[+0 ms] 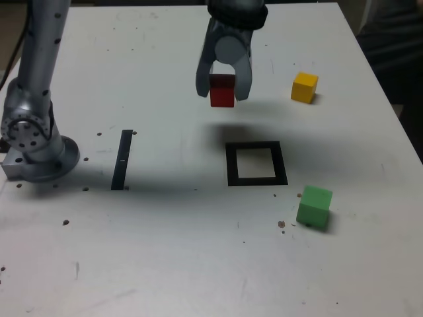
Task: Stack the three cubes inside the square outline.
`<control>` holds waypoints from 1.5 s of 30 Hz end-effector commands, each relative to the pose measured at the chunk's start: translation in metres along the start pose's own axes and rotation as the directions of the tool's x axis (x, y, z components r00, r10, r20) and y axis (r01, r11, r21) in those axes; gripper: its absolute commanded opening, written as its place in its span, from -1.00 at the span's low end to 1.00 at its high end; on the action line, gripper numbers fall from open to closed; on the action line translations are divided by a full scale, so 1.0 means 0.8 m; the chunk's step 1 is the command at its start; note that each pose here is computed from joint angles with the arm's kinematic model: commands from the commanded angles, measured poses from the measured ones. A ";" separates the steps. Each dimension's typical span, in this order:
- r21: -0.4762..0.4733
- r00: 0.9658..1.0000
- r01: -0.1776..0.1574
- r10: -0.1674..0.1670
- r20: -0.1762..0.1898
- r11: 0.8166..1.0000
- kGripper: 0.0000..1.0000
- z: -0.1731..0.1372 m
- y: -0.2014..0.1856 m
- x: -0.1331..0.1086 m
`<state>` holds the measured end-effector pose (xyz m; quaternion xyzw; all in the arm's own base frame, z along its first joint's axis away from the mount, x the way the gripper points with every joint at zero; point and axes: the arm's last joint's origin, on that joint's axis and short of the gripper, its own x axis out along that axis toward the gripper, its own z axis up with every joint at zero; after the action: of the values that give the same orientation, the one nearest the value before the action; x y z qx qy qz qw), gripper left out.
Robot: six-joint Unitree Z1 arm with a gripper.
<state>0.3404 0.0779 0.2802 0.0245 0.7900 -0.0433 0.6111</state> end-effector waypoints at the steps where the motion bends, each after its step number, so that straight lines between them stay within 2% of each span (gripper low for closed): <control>1: 0.005 1.000 0.004 -0.004 -0.003 1.000 -0.40 0.005 -0.009 0.001; 21: 0.042 0.999 0.026 -0.025 -0.027 0.999 -0.39 0.053 -0.088 0.026; 40: 0.044 0.998 0.042 -0.040 -0.047 0.998 -0.39 0.096 -0.090 0.059; 42: 0.043 0.998 0.042 -0.040 -0.047 0.998 -0.26 0.099 -0.090 0.061; 43: 0.043 0.998 0.042 -0.040 -0.047 0.998 -0.11 0.099 -0.089 0.062; 44: 0.042 0.998 0.042 -0.040 -0.046 0.998 0.16 0.100 -0.089 0.063; 45: 0.042 0.998 0.042 -0.041 -0.046 0.998 0.30 0.101 -0.088 0.064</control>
<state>0.3977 -0.0019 0.2157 0.0239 0.8021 -0.0730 0.5923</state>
